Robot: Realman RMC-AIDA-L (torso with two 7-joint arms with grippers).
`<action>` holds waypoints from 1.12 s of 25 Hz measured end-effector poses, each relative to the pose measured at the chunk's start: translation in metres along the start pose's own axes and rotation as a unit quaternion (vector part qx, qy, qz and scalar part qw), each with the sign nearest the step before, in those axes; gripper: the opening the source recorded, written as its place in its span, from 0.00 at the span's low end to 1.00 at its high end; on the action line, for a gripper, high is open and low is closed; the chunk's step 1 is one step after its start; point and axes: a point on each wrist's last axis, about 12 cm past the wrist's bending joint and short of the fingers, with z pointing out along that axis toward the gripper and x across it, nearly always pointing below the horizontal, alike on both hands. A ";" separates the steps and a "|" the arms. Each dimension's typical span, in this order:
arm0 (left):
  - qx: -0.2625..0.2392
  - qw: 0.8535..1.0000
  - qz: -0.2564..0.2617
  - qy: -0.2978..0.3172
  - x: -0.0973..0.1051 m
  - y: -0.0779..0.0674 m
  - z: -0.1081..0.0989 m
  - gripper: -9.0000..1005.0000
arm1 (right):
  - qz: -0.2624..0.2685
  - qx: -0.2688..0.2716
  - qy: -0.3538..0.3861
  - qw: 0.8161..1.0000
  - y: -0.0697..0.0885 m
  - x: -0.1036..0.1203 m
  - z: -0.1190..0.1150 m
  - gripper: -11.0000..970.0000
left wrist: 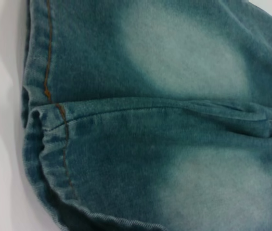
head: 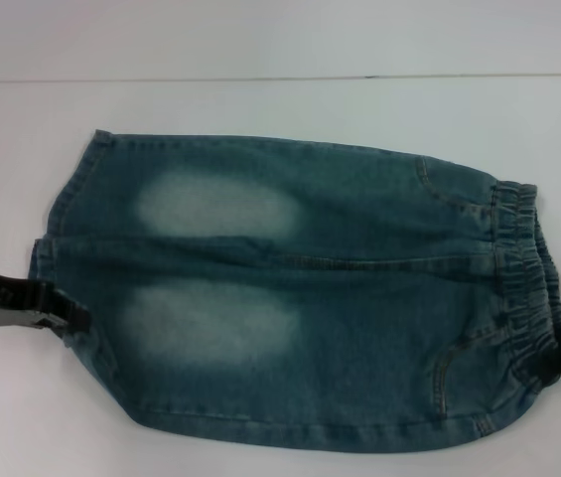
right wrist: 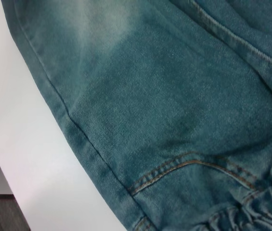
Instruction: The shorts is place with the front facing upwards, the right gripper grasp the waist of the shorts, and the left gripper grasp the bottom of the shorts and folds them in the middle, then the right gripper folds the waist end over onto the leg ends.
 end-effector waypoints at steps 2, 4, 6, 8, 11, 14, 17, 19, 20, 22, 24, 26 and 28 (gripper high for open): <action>0.000 1.000 0.000 -0.001 -0.001 0.000 -0.001 0.15 | -0.001 0.001 0.000 1.000 0.000 0.001 -0.001 0.51; 0.000 1.000 0.000 -0.002 -0.001 0.000 -0.001 0.15 | -0.002 0.002 -0.003 1.000 -0.001 0.001 -0.001 0.43; 0.000 1.000 0.000 -0.002 -0.002 -0.001 -0.001 0.15 | -0.002 0.003 -0.006 1.000 -0.002 0.002 -0.001 0.35; -0.001 1.000 0.001 -0.002 -0.003 -0.001 -0.001 0.15 | -0.001 0.005 -0.010 1.000 -0.003 0.002 -0.001 0.11; -0.002 1.000 0.004 -0.005 -0.005 -0.002 -0.003 0.15 | 0.007 0.007 -0.028 1.000 -0.005 0.004 -0.003 0.08; 0.002 1.000 0.010 -0.017 -0.008 -0.003 -0.006 0.15 | 0.019 0.009 -0.075 0.997 -0.010 0.008 -0.011 0.05; 0.003 0.999 0.009 -0.037 -0.012 -0.002 -0.011 0.16 | 0.034 -0.003 -0.133 0.991 -0.013 0.015 -0.015 0.05; -0.002 0.999 0.005 -0.049 -0.015 -0.001 -0.014 0.16 | 0.042 -0.008 -0.158 0.987 -0.014 0.018 -0.014 0.05; -0.004 0.999 0.004 -0.053 -0.016 0.000 -0.014 0.16 | 0.048 -0.009 -0.173 0.984 -0.015 0.019 -0.014 0.05; -0.015 0.997 -0.004 -0.070 -0.024 0.000 -0.016 0.16 | 0.061 -0.010 -0.200 0.978 -0.018 0.021 -0.012 0.05; -0.026 0.996 -0.012 -0.090 -0.032 0.000 -0.017 0.16 | 0.079 -0.009 -0.232 0.970 -0.022 0.023 -0.010 0.05; -0.035 0.993 -0.015 -0.110 -0.041 0.000 -0.017 0.16 | 0.105 -0.005 -0.271 0.957 -0.028 0.025 -0.009 0.05; -0.041 0.991 -0.015 -0.129 -0.050 -0.001 -0.017 0.16 | 0.121 -0.003 -0.301 0.946 -0.032 0.028 -0.008 0.05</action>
